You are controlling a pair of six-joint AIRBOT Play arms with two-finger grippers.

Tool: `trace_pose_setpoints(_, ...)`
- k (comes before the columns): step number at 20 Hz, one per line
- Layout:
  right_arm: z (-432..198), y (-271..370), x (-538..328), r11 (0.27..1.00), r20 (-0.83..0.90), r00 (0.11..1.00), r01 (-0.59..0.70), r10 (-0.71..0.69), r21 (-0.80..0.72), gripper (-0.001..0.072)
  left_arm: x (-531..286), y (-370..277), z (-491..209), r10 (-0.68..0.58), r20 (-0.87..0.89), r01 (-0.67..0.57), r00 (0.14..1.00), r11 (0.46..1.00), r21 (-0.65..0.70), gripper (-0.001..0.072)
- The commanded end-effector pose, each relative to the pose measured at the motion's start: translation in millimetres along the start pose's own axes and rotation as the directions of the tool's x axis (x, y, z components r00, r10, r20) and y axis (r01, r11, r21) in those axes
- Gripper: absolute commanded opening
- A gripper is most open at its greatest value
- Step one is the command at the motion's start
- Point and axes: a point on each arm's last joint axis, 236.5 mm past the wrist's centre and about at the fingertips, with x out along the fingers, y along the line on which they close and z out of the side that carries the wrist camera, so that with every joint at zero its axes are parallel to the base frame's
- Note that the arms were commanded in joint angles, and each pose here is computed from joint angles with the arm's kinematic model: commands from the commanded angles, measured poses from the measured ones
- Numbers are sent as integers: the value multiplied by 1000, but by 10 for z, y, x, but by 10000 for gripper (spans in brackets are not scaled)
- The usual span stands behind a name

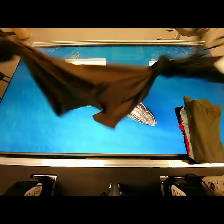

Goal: Fold the shirts.

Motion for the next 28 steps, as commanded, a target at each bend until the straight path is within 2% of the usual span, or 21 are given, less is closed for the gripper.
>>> trace_pose_setpoints(1, 393, 384, -1329, 981, 293, 951, 145, -103, -125, 20, -1397, -36, 624, 31, 278, -38, 960, 999, 22, 22)
trace_pose_setpoints(4, 360, 462, -1845, 966, 397, 899, 242, -186, -94, 20, -1917, -76, 731, 35, 371, -54, 928, 998, 43, 21)
trace_pose_setpoints(8, 449, 464, -2239, 941, 512, 823, 329, -247, -75, 20, -2109, -95, 747, 34, 400, -58, 916, 997, 49, 21)
trace_pose_setpoints(12, 531, 256, -2129, 927, 498, 814, 370, -298, -51, 20, -1737, 0, 475, 63, 252, -75, 966, 996, 41, 21)
trace_pose_setpoints(14, 536, -55, -1754, 925, 404, 848, 379, -343, -9, 20, -1222, 131, 103, 94, 63, -97, 994, 995, 33, 21)
trace_pose_setpoints(16, 418, -549, -1160, 915, 229, 888, 403, -399, 33, 20, -557, 325, -443, 127, -137, -124, 982, 992, 26, 22)
trace_pose_setpoints(19, 65, -1393, -86, 895, -50, 906, 423, -420, 139, 21, 431, 650, -1612, 152, -439, -165, 885, 986, 9, 23)
trace_pose_setpoints(23, -541, -1742, 1174, 841, -262, 952, 270, -160, 468, 25, 1182, 694, -2868, 49, -699, -195, 713, 972, -130, 24)
trace_pose_setpoints(24, -676, -1727, 1354, 811, -292, 953, 237, -85, 535, 89, 1234, 619, -3059, 0, -738, -219, 675, 955, -200, 33)
trace_pose_setpoints(25, -745, -1689, 1451, 802, -304, 952, 204, -29, 561, 256, 1253, 537, -3175, -51, -768, -225, 639, 942, -250, 215)
trace_pose_setpoints(26, -772, -1672, 1448, 816, -313, 950, 183, -3, 548, 476, 1214, 517, -3222, -73, -795, -207, 602, 947, -244, 567)
trace_pose_setpoints(27, -789, -1678, 1362, 839, -330, 944, 176, 4, 515, 705, 1098, 568, -3232, -67, -829, -160, 555, 970, -185, 700)
trace_pose_setpoints(28, -830, -1717, 1223, 866, -360, 933, 179, 2, 468, 684, 928, 658, -3257, -53, -865, -128, 500, 983, -134, 699)
